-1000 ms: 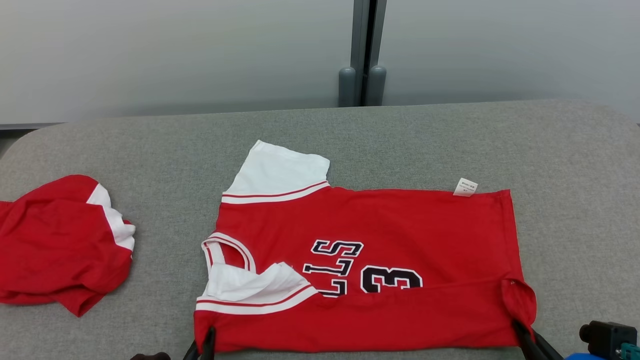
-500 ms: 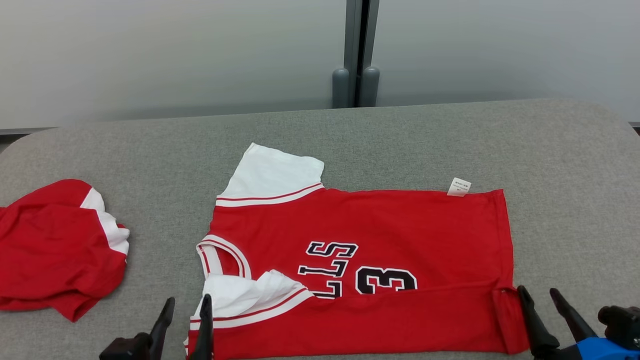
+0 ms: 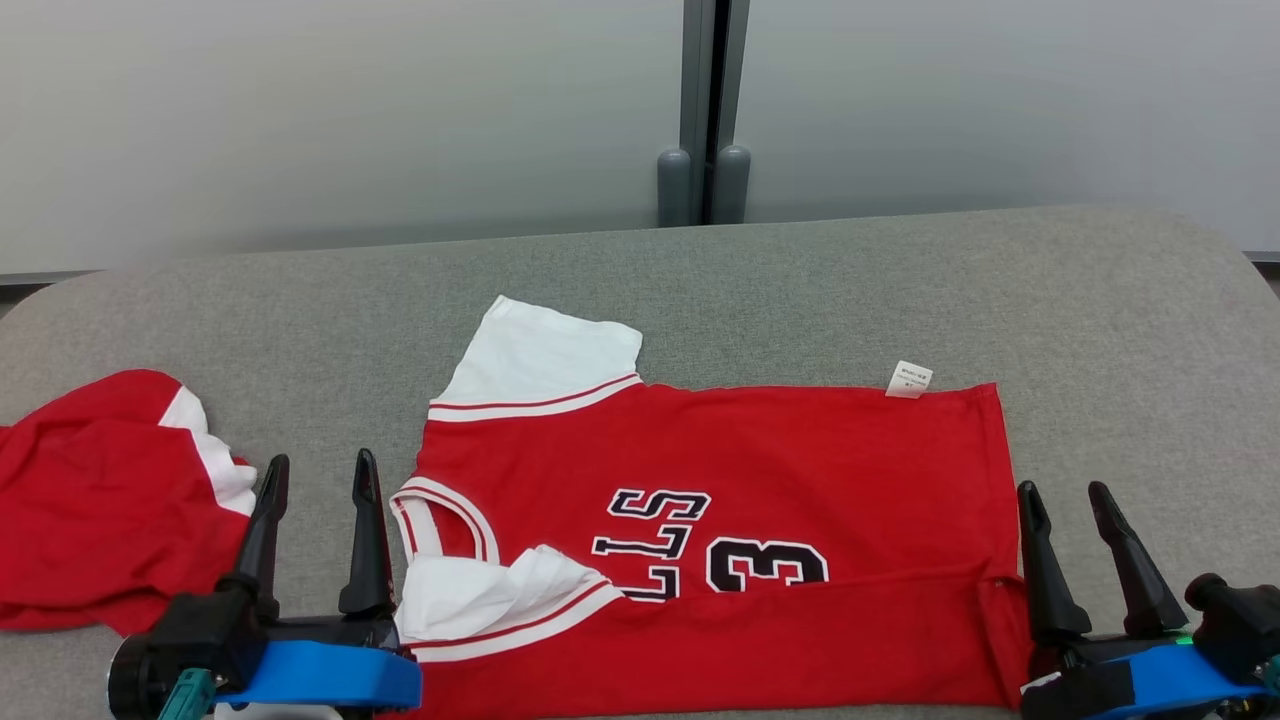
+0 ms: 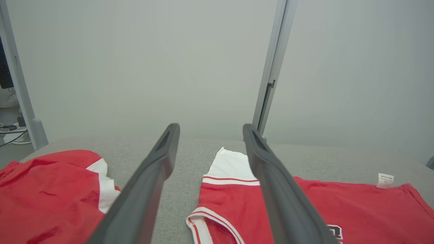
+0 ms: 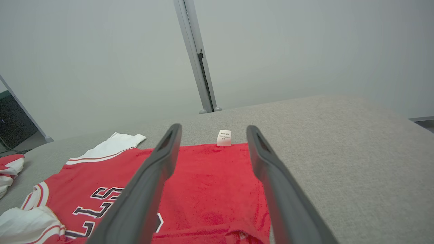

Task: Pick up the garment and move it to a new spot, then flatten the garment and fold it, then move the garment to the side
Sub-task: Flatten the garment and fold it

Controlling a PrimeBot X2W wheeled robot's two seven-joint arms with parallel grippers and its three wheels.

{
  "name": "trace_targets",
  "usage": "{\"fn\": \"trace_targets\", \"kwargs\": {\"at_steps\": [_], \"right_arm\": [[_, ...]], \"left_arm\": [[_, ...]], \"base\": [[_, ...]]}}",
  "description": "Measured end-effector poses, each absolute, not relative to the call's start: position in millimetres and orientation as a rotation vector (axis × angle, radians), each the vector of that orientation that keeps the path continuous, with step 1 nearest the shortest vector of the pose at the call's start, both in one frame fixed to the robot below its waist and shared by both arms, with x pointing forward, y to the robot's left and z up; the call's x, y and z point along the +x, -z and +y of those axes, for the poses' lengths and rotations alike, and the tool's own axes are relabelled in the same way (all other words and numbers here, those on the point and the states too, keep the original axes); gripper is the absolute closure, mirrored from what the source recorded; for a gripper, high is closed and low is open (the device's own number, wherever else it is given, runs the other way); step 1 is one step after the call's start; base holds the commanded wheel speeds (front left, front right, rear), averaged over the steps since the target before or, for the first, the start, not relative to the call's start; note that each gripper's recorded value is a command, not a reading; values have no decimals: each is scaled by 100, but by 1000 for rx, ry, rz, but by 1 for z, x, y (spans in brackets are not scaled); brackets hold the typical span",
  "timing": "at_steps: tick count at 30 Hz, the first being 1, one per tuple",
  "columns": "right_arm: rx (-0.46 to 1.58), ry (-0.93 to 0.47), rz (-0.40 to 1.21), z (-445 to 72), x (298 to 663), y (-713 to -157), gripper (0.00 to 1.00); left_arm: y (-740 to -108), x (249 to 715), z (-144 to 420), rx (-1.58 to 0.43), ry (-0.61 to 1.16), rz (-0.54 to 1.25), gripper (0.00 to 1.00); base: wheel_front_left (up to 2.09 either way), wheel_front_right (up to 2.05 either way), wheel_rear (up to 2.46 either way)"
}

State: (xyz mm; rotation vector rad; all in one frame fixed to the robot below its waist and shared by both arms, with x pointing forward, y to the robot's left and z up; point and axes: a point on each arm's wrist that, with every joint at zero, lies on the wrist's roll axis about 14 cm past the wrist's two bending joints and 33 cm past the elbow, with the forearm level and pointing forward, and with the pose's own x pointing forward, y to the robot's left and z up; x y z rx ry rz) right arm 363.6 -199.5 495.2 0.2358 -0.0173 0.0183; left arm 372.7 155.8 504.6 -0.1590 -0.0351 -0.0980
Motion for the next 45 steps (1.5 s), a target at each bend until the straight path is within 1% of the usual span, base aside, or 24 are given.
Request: {"fn": "trace_targets", "kwargs": {"at_steps": [3, 10, 19, 45], "right_arm": [[227, -33, -53, -193, 366, -503, 0], [219, -44, -71, -186, 363, -506, 0], [214, -29, -48, -186, 352, -496, 0], [199, -54, -14, -177, 351, -486, 0]], "left_arm": [[-518, 376, 157, -150, 96, -83, 0], [-523, 376, 166, -114, 75, -113, 0], [-508, 368, 175, -118, 53, -78, 0], [-494, 362, 190, -101, 17, -45, 0]], "base": [[0, 0, 0], [0, 0, 0], [0, 0, 0], [0, 0, 0]]}}
